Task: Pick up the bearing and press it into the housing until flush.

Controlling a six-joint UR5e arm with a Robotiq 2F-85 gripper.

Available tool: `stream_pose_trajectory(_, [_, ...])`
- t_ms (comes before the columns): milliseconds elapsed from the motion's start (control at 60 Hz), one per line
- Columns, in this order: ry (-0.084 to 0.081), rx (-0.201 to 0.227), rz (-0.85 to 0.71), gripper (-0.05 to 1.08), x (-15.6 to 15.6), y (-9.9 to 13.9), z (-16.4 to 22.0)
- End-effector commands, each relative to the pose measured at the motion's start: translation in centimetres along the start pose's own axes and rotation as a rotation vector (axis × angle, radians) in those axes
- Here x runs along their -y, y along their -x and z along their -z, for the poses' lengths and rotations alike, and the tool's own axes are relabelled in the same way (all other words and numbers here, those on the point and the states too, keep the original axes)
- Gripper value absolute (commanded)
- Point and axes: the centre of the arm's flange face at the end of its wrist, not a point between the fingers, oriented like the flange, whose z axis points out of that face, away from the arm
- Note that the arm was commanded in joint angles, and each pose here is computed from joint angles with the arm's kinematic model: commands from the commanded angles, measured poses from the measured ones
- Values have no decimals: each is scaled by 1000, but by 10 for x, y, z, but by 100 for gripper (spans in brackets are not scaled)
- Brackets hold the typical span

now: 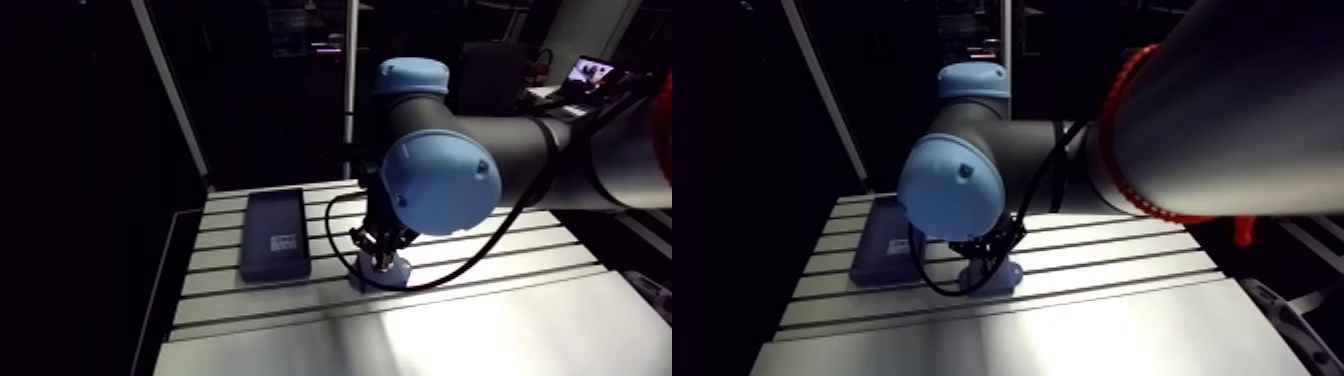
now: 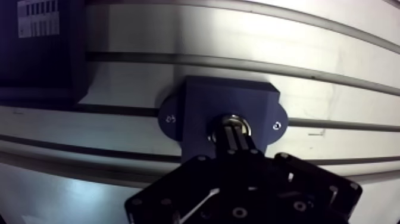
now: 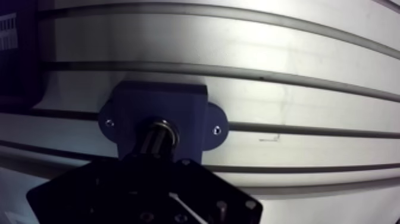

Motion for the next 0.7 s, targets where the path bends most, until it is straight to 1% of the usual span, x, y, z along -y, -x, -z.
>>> stream_pose_trajectory(17, [0,2,1,108,0,0,-1])
stream_pose_trajectory(100, [1,2,1,108,0,0,-1])
stream_pose_trajectory(150, [-2,7,1,108,0,0,-3])
stream_pose_trajectory(700, [-2,10,12,108,0,0,-5])
